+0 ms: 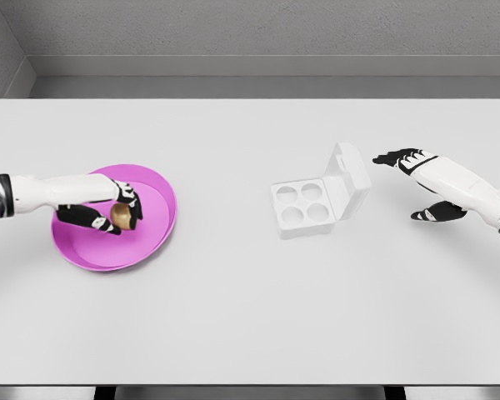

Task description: Pack egg into the box and close the box lid

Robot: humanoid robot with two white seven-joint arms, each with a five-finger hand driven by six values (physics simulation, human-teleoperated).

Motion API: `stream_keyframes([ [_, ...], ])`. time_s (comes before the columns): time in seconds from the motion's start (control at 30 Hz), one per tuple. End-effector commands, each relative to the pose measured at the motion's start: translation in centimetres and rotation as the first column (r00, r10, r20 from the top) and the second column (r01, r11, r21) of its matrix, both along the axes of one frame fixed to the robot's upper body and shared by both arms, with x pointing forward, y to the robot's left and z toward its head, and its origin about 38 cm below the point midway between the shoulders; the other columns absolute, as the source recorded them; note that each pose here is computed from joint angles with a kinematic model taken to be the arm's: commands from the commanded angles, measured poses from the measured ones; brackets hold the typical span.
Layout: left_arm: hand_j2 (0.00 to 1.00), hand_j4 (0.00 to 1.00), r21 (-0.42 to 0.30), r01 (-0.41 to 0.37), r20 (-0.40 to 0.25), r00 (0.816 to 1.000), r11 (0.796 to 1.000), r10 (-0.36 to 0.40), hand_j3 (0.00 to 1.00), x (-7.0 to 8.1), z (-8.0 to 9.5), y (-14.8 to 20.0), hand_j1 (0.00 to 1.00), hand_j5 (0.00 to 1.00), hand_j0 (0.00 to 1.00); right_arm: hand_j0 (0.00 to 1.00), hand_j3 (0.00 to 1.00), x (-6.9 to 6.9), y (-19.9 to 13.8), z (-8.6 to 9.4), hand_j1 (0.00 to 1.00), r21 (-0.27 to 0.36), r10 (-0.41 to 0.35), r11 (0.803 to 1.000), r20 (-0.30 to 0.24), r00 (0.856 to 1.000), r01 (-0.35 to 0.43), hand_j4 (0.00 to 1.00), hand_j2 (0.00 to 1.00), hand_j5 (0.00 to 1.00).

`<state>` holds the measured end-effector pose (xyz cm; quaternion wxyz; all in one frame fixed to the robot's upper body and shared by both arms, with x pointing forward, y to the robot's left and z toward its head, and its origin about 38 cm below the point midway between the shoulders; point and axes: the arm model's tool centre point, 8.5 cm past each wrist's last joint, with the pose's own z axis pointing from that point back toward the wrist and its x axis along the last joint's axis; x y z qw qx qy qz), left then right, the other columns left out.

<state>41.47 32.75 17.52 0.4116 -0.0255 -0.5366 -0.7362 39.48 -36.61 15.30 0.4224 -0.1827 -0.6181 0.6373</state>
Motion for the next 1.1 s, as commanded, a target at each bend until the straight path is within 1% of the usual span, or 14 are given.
stream_keyframes([
  [0.0,0.38,0.38,-0.03,0.006,0.0,1.0,1.0,-0.006,0.38,0.2,0.1,-0.9,0.38,0.38,0.38,1.0,1.0,0.0,0.0,0.1,1.0,0.005,-0.001,1.0,0.0,1.0,0.001,1.0,1.0,1.0],
  [0.07,0.37,0.37,-0.034,0.008,0.0,1.0,0.999,-0.008,0.37,0.3,0.1,-1.0,0.37,0.37,0.37,1.0,1.0,0.0,0.0,0.1,1.0,0.005,-0.001,1.0,0.0,1.0,0.001,1.0,1.0,1.0],
  [0.13,0.37,0.37,-0.042,0.013,0.011,1.0,0.999,-0.012,0.37,0.3,0.5,-1.2,0.37,0.37,0.37,1.0,1.0,0.0,0.0,0.1,1.0,0.005,-0.001,1.0,0.0,1.0,0.001,1.0,1.0,1.0],
  [0.17,0.37,0.37,-0.055,0.02,0.015,1.0,0.998,-0.019,0.37,0.5,0.5,-1.8,0.37,0.37,0.37,1.0,1.0,0.0,-0.1,0.1,1.0,0.005,-0.003,1.0,0.0,1.0,0.003,1.0,1.0,1.0],
  [0.47,0.36,0.36,-0.101,0.043,0.04,0.998,0.994,-0.039,0.36,1.2,1.2,-3.6,0.36,0.36,0.36,1.0,1.0,0.0,-0.1,0.1,1.0,0.005,-0.003,1.0,0.0,1.0,0.003,1.0,1.0,1.0],
  [0.53,0.35,0.35,-0.128,0.046,0.037,0.998,0.991,-0.042,0.35,1.2,1.4,-4.1,0.35,0.35,0.35,1.0,1.0,0.0,-0.1,0.1,1.0,0.005,-0.003,1.0,0.0,1.0,0.003,1.0,1.0,1.0],
  [0.6,0.31,0.31,-0.136,0.054,0.041,0.998,0.989,-0.049,0.31,1.2,1.6,-4.4,0.31,0.31,0.31,1.0,1.0,0.0,0.0,0.1,1.0,0.005,-0.001,1.0,0.0,1.0,0.001,1.0,1.0,1.0],
  [0.67,0.31,0.31,-0.138,0.058,0.047,0.998,0.989,-0.052,0.31,1.3,1.8,-4.6,0.31,0.31,0.31,1.0,1.0,0.0,-0.1,0.1,1.0,0.005,-0.003,1.0,0.0,1.0,0.003,1.0,1.0,1.0],
  [0.7,0.31,0.31,-0.152,0.072,0.05,0.997,0.986,-0.065,0.31,1.4,1.8,-5.4,0.31,0.31,0.31,1.0,1.0,0.0,-0.1,0.1,1.0,0.005,-0.003,1.0,0.0,1.0,0.003,1.0,1.0,1.0],
  [1.0,0.3,0.3,-0.201,0.108,0.071,0.993,0.974,-0.095,0.3,1.9,2.3,-7.8,0.3,0.3,0.3,1.0,1.0,0.0,0.0,0.1,1.0,0.005,-0.001,1.0,0.0,1.0,0.001,1.0,1.0,1.0],
  [1.07,0.3,0.3,-0.224,0.121,0.081,0.991,0.967,-0.105,0.3,2.1,2.5,-8.8,0.3,0.3,0.3,1.0,1.0,0.0,-0.1,0.1,1.0,0.005,-0.003,1.0,0.0,1.0,0.003,1.0,1.0,1.0],
])
